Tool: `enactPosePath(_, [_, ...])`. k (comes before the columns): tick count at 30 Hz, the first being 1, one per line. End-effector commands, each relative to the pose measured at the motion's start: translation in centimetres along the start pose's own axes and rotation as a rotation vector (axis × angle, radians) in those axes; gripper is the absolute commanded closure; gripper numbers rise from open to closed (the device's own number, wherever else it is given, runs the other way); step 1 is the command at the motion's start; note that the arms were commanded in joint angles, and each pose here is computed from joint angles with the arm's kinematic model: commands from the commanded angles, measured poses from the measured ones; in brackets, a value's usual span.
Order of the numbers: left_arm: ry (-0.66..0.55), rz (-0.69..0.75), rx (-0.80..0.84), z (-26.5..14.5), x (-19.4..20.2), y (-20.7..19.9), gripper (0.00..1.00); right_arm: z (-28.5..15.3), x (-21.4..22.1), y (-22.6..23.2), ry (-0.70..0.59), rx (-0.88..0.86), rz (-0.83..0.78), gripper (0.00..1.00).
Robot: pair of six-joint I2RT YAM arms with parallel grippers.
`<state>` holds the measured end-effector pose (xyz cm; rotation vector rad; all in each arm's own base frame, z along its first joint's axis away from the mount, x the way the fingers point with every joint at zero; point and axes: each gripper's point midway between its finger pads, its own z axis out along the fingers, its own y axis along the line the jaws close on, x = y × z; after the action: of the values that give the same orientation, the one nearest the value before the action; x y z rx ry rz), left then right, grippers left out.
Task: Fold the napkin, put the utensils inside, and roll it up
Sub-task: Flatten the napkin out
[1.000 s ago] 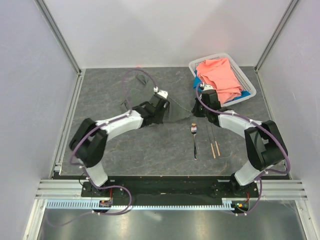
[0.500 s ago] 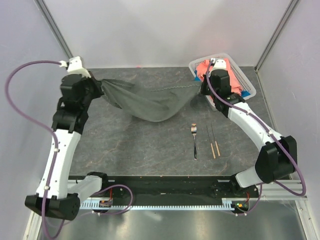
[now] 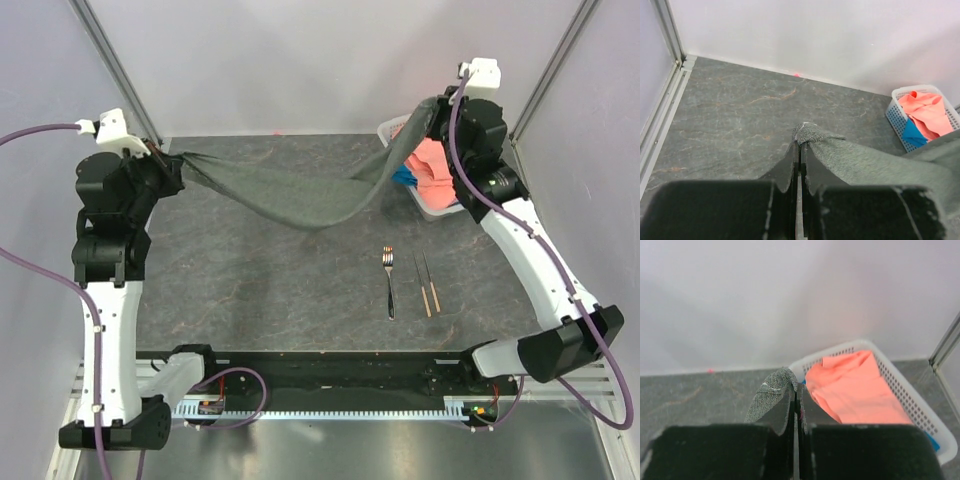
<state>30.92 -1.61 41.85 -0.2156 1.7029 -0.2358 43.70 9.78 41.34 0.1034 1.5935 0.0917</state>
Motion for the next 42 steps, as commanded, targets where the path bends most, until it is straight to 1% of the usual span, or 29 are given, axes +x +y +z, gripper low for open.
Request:
enactPosePath(1, [0.036, -0.030, -0.033, 2.9, 1.0, 2.8, 0.98, 3.5, -1.1, 0.7, -0.045, 0.017, -0.025, 1.00])
enactPosePath(2, [0.082, -0.055, -0.048, 3.9, 2.9, 3.9, 0.98, 4.6, -0.4, 1.4, -0.028, -0.007, -0.029, 1.00])
enactPosePath(3, [0.106, -0.090, -0.059, 4.5, 4.0, 4.7, 0.98, 5.6, -0.7, 2.0, -0.032, -0.019, -0.029, 1.00])
enactPosePath(4, [0.123, -0.112, -0.084, 5.4, 4.9, 6.2, 0.98, 7.9, 2.3, 2.6, 0.026, -0.021, -0.050, 1.00])
enactPosePath(5, [0.169, -0.132, -0.108, 6.1, 7.3, 7.4, 0.98, 9.1, 3.4, 3.0, 0.047, -0.025, -0.051, 1.00])
enactPosePath(6, [0.186, -0.143, -0.124, 6.5, 8.4, 8.2, 0.98, 10.1, 3.2, 3.4, 0.046, -0.027, -0.052, 1.00])
enactPosePath(7, [0.225, -0.159, -0.138, 7.1, 10.0, 9.2, 0.98, 12.5, 7.1, 3.7, 0.122, -0.021, -0.077, 0.80])
enactPosePath(8, [0.271, -0.172, -0.147, 7.4, 12.0, 9.8, 0.98, 13.4, 5.7, 4.7, 0.103, -0.043, -0.069, 0.67])
enactPosePath(9, [0.304, -0.170, -0.134, 7.6, 13.1, 9.8, 0.98, 13.7, 8.1, 4.8, 0.196, -0.050, -0.085, 0.42])
enactPosePath(10, [0.330, -0.174, -0.139, 7.8, 14.0, 10.1, 0.98, 14.7, 10.8, 5.3, 0.262, -0.058, -0.085, 0.34])
enactPosePath(11, [0.363, -0.184, -0.149, 8.0, 15.3, 10.6, 0.98, 14.5, 11.5, 5.7, 0.291, -0.071, -0.074, 0.31])
enactPosePath(12, [0.378, -0.190, -0.141, 8.1, 15.7, 10.5, 0.98, 14.0, 12.8, 6.8, 0.321, -0.115, -0.050, 0.28])
enactPosePath(13, [0.382, -0.193, -0.138, 8.3, 15.8, 10.5, 0.98, 12.8, 12.0, 7.5, 0.305, -0.143, -0.035, 0.27])
enactPosePath(14, [0.386, -0.193, -0.134, 8.6, 15.8, 10.5, 0.98, 11.1, 16.2, 8.0, 0.383, -0.168, -0.049, 0.27])
enactPosePath(15, [0.386, -0.196, -0.131, 8.7, 15.7, 10.5, 0.98, 10.2, 16.3, 9.2, 0.363, -0.210, -0.030, 0.27])
enactPosePath(16, [0.390, -0.198, -0.129, 8.7, 15.8, 10.4, 0.98, 8.4, 15.5, 10.0, 0.348, -0.245, -0.006, 0.28])
enactPosePath(17, [0.392, -0.202, -0.125, 8.7, 15.9, 10.4, 0.98, 6.2, 19.6, 10.7, 0.430, -0.276, -0.015, 0.28])
enactPosePath(19, [0.403, -0.210, -0.112, 8.7, 16.3, 10.2, 0.98, 3.8, 21.3, 12.4, 0.470, -0.349, 0.041, 0.31])
enactPosePath(20, [0.404, -0.214, -0.105, 8.7, 16.3, 10.1, 0.98, 2.0, 24.5, 12.7, 0.541, -0.366, 0.040, 0.32])
enactPosePath(21, [0.408, -0.218, -0.095, 8.7, 16.3, 9.9, 0.98, 1.4, 25.6, 12.8, 0.566, -0.374, 0.048, 0.34])
enactPosePath(23, [0.403, -0.221, -0.082, 8.7, 16.1, 9.6, 0.98, -0.5, 28.6, 13.4, 0.638, -0.399, 0.073, 0.34])
enactPosePath(28, [0.392, -0.222, -0.063, 8.5, 15.8, 9.2, 0.98, -1.5, 32.1, 14.2, 0.718, -0.413, 0.128, 0.30])
enactPosePath(33, [0.384, -0.214, -0.051, 8.3, 15.5, 8.9, 0.98, -0.5, 34.0, 14.5, 0.749, -0.377, 0.166, 0.27])
enactPosePath(42, [0.380, -0.210, -0.031, 8.1, 15.2, 8.5, 0.98, 1.2, 36.9, 14.2, 0.792, -0.272, 0.201, 0.25])
